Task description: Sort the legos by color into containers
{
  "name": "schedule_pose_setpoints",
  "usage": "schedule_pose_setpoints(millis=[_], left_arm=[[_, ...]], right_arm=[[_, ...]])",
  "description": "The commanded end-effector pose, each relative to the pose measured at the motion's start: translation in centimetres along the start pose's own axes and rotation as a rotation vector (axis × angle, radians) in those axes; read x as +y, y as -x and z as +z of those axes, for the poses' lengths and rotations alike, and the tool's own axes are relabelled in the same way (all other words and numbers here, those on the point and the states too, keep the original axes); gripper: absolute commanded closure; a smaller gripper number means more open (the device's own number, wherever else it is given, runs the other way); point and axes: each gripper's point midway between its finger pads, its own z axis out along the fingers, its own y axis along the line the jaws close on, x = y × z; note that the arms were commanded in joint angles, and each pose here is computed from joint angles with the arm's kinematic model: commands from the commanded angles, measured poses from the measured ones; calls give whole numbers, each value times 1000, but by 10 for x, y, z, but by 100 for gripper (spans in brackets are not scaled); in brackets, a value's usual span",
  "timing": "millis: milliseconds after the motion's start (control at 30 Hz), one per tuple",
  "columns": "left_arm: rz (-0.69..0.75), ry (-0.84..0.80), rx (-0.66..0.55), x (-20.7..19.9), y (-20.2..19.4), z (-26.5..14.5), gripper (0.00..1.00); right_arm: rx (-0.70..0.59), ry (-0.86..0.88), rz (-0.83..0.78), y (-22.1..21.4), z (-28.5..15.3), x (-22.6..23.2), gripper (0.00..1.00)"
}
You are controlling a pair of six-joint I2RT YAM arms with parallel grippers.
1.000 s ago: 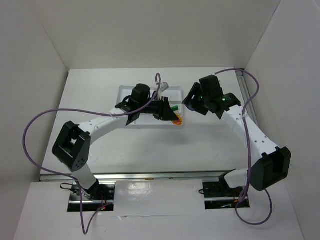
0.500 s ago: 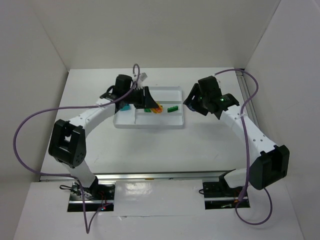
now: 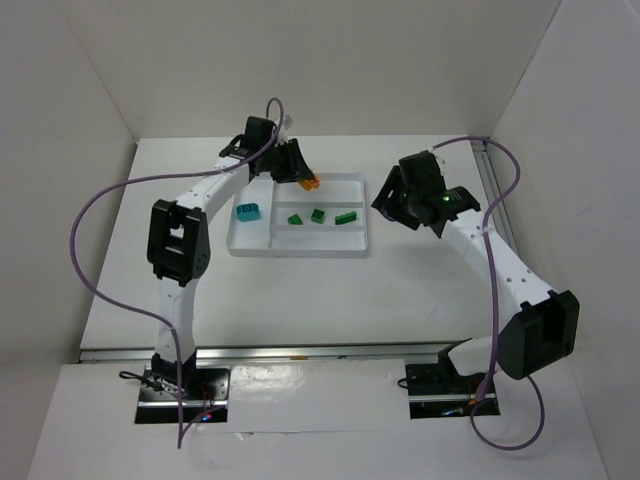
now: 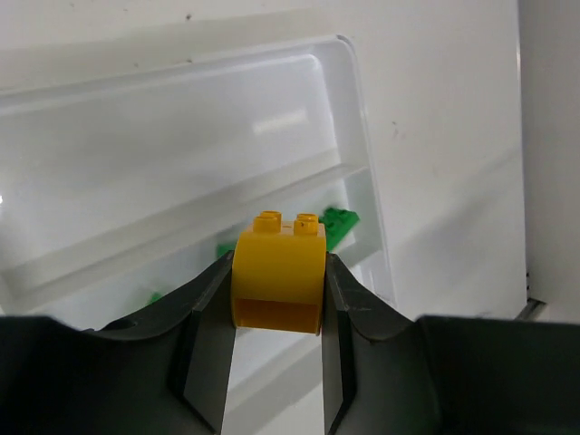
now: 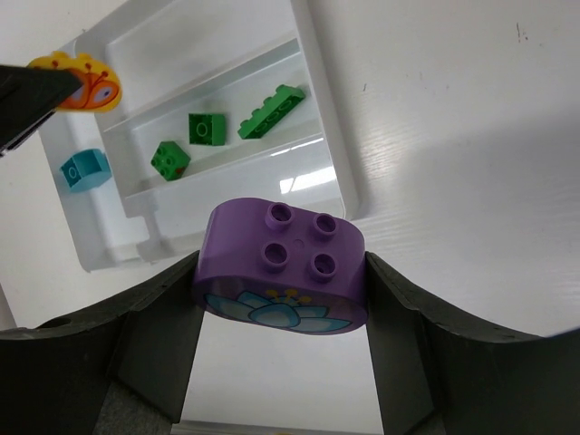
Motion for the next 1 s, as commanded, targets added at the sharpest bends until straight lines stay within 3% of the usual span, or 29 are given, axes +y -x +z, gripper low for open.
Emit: schedule_pose_setpoints(millis=[0,333,367,467,500,633,867,933,967], left_arm=[[-44,3,26,16,6,19,100],[-86,-8,50,33,3,58,97],[-100,14,55,43,2,59,68],[-93,-4,49,35,6,54,41],[-86,-11,36,28,11,45,22],[-55,6,0,12,19,21,1],[55,36,-177,-39,54,-84,1],[67,52,-226,-50,51,-121,1],[49,88,-216,-37,40,-126,1]], right_arm=[[-42,-5,-6,11,-7,-5,55],[-53,-4,2,15,-10,-6,55],[-45,-12,0,13,-10,-8,55],[-45,-12,0,13,-10,-8,55],[-52,-18,0,14,-10,-9,53],[-36,-4,0,10,-8,-8,53],[12,52,-81,-15,5,16,53],[41,60,-120,-27,20,29,53],[86,61,-148,-43,33,37,53]])
